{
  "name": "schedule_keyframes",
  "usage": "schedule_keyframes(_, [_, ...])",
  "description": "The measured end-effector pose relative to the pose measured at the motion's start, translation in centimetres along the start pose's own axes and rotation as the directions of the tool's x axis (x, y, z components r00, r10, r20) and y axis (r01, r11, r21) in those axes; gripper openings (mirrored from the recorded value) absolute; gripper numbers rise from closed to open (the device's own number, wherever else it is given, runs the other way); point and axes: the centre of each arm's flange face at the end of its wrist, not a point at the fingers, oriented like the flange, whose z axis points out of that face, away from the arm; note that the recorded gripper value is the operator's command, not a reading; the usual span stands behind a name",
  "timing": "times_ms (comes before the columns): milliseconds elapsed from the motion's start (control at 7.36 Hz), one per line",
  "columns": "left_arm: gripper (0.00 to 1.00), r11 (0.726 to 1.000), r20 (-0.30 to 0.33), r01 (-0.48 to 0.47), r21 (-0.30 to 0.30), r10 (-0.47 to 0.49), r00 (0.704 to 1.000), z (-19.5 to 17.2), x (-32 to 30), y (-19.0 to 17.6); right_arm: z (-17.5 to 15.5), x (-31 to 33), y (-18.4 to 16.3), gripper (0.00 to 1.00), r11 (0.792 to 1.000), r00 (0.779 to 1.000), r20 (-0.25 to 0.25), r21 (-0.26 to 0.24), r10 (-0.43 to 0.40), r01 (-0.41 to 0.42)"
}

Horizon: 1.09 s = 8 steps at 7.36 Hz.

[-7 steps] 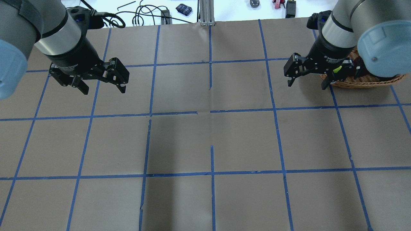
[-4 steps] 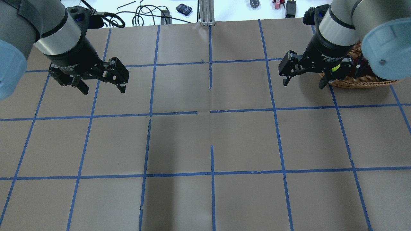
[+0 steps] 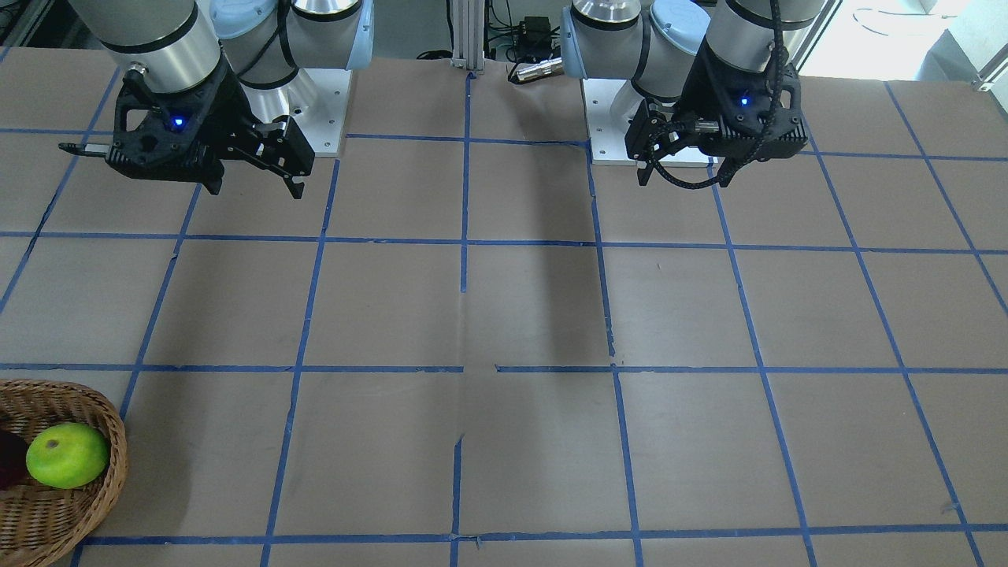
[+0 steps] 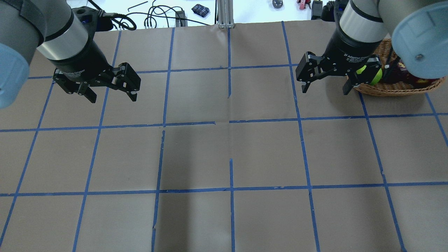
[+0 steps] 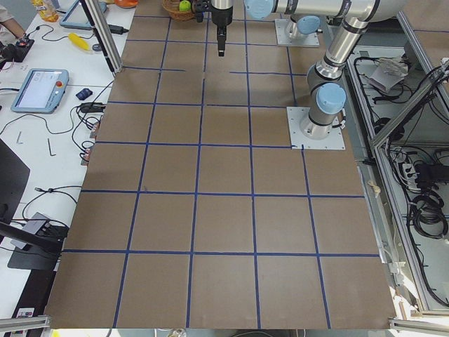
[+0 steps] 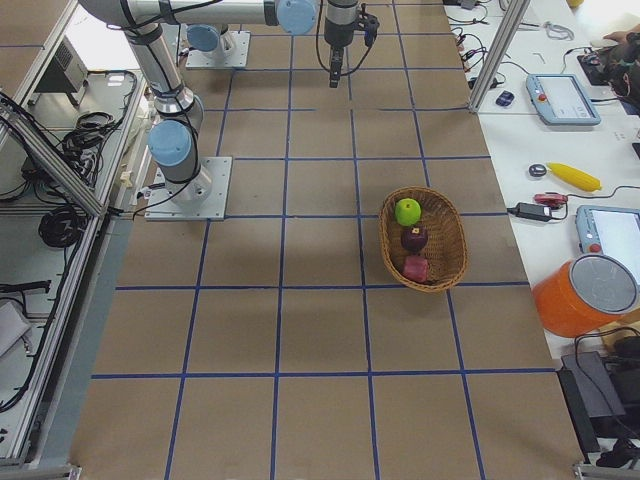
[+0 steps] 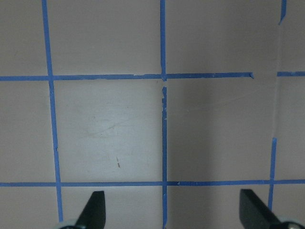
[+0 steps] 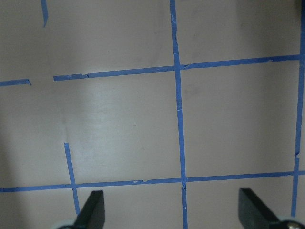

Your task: Put all apples into basket

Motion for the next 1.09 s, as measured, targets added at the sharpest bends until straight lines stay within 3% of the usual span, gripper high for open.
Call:
schedule_keyframes(408, [1.0,1.0,0.0,-0.001,0.001,0.001,1.0,0.0,0.0,0.0,-0.1,0.5,0.0,1.0,1.0,0.999,-0.032,0.001,0.003,-0.003])
schedule_keyframes(1087, [1.0,1.0,0.0,-0.001,0.0,0.001,1.0,0.0,0.1,0.0,-1.1,2.6,0.3,1.0,0.999,0.998,-0.026,-0.013,0.05,-0.05])
